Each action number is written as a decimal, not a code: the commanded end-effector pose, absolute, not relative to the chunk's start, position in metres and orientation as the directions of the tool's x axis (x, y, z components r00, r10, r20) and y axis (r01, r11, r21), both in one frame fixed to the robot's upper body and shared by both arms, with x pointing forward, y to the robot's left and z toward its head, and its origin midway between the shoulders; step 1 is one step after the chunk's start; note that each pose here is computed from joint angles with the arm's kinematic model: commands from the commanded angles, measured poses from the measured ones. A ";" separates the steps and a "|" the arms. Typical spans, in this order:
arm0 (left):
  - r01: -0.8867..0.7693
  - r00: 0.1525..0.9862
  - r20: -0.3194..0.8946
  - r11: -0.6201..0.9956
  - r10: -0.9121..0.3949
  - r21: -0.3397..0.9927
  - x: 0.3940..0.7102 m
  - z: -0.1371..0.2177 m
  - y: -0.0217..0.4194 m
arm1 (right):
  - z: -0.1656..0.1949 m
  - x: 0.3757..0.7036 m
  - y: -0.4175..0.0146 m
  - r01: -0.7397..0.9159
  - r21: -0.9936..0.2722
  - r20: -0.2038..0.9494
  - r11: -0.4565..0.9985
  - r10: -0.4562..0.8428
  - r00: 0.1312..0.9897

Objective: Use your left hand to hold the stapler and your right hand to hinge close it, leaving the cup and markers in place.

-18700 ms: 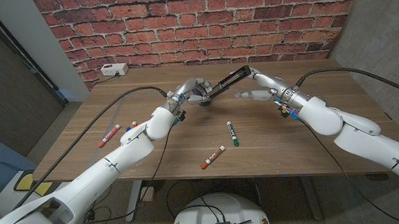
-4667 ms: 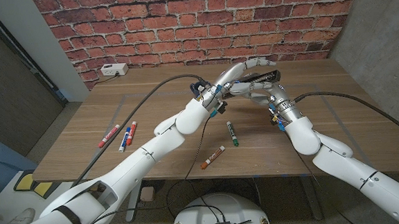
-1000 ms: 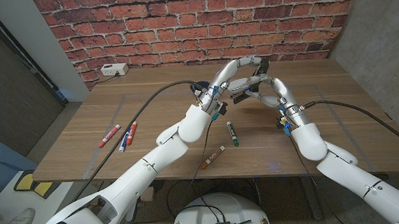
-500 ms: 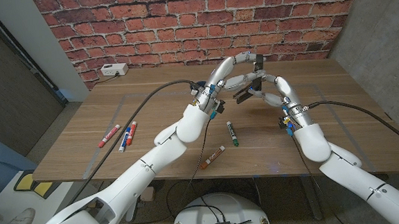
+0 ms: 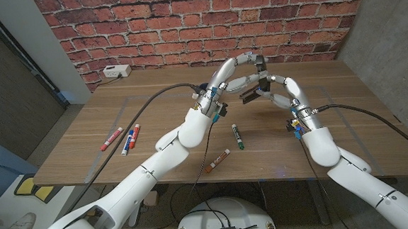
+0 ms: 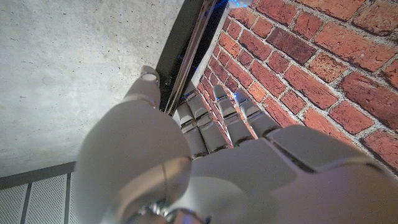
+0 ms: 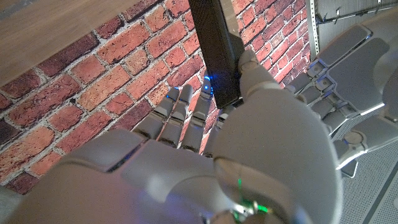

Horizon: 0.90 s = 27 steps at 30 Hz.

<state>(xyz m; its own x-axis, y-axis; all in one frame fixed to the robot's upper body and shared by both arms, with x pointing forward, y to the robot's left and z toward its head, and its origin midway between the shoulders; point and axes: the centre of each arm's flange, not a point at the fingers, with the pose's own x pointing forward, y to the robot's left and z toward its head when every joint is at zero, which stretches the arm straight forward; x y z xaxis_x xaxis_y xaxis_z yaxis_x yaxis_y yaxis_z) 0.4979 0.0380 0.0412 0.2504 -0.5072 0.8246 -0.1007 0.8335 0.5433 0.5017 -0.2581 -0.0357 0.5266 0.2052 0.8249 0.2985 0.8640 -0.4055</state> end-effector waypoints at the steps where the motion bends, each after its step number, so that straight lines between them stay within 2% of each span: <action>1: -0.109 0.286 0.829 0.843 -0.481 0.527 0.502 0.036 0.049 | -0.031 0.493 -0.256 0.274 -0.396 0.832 0.876 0.216 0.510; 11: -0.120 0.295 0.830 0.843 -0.474 0.524 0.499 0.035 0.056 | -0.028 0.484 -0.252 0.232 -0.374 0.848 0.898 0.229 0.479; 27: -0.098 0.307 0.840 0.863 -0.447 0.495 0.502 0.026 0.063 | -0.027 0.482 -0.256 0.159 -0.311 0.850 0.937 0.199 0.488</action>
